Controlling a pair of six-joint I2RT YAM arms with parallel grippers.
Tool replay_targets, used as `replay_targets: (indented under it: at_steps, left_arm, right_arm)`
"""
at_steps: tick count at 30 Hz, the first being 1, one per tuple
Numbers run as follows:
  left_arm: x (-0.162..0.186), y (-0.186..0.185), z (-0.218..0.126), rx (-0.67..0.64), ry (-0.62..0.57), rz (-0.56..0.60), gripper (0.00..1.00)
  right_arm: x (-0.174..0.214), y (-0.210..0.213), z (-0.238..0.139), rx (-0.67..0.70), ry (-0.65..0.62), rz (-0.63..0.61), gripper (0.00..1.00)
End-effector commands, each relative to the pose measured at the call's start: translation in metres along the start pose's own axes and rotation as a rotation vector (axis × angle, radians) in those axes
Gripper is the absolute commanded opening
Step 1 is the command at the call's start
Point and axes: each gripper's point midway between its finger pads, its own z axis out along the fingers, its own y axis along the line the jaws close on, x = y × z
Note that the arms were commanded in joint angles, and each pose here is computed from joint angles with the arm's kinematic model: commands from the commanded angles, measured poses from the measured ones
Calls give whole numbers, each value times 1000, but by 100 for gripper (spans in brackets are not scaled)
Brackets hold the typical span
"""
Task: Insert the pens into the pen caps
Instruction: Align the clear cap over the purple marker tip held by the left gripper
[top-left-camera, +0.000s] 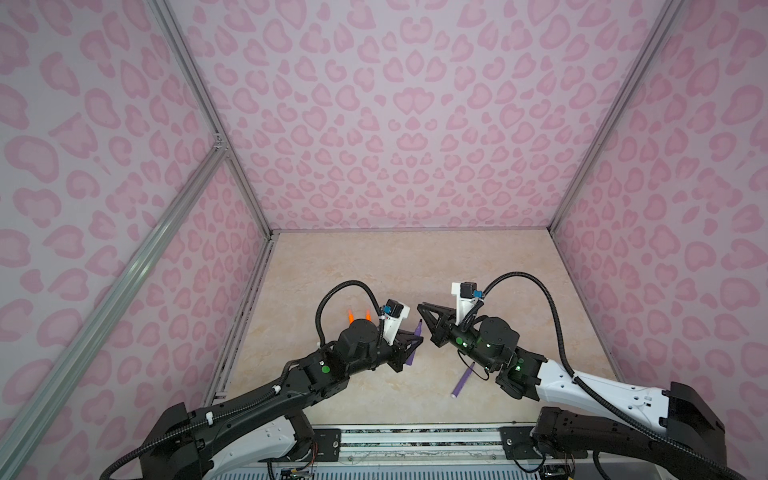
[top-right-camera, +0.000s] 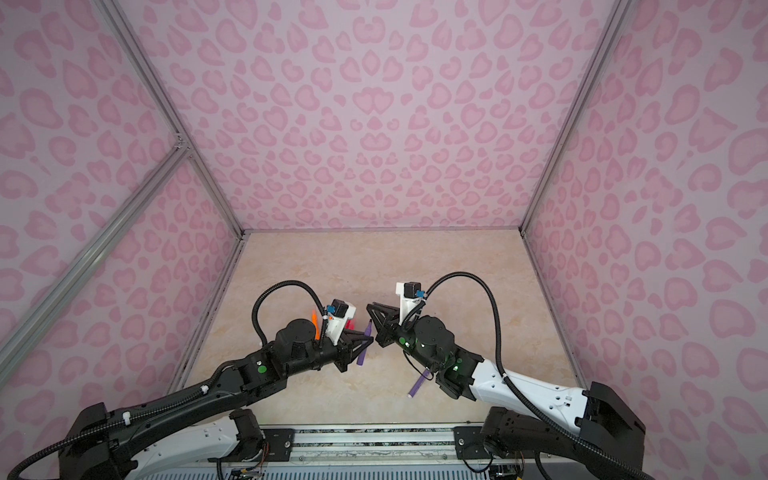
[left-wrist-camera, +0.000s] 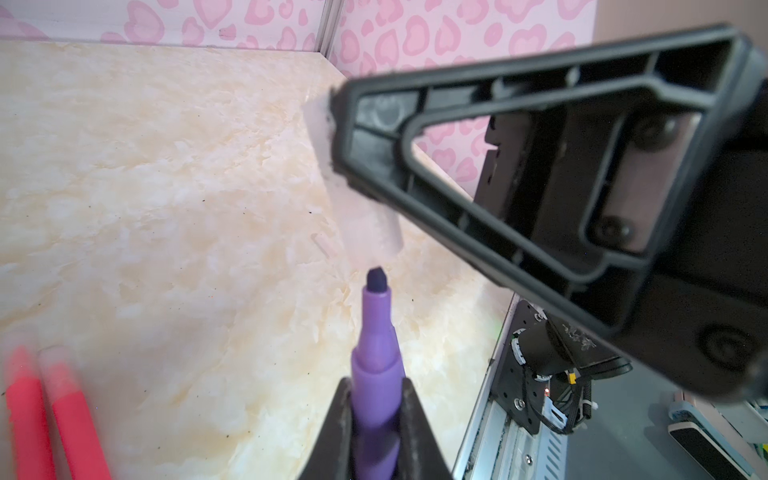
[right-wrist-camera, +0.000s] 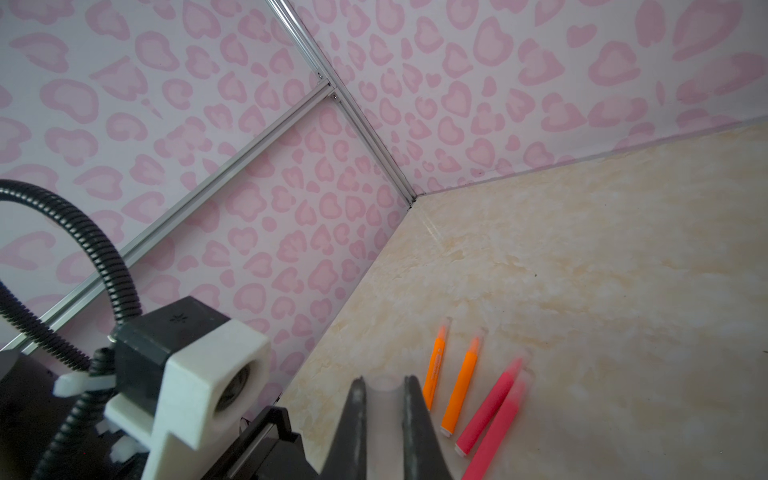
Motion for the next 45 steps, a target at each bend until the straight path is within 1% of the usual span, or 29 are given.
replay_targets:
  at_steps: [1,17,27,33,40,45]
  left_arm:
    - [-13,-5,-2,14,-48,11,3]
    - [-22,6,-14,-53,-113,-7,3]
    - [-20,8,-12,-64,-105,-10,3]
    - [-23,9,-17,-68,-129,-11,3]
    - [-26,12,-24,-85,-157,-16,3]
    - [-28,12,-26,-86,-167,-19,3]
  right_arm:
    - [-2,5,4,-18,-13,6,0]
    - [10,11,11,-32,6,16,0]
    - [7,11,7,-29,-8,20,0]
    - [20,15,12,-47,9,46,0]
    - [29,10,3,-26,-58,88,0]
    - [34,16,-1,-59,-76,92,0]
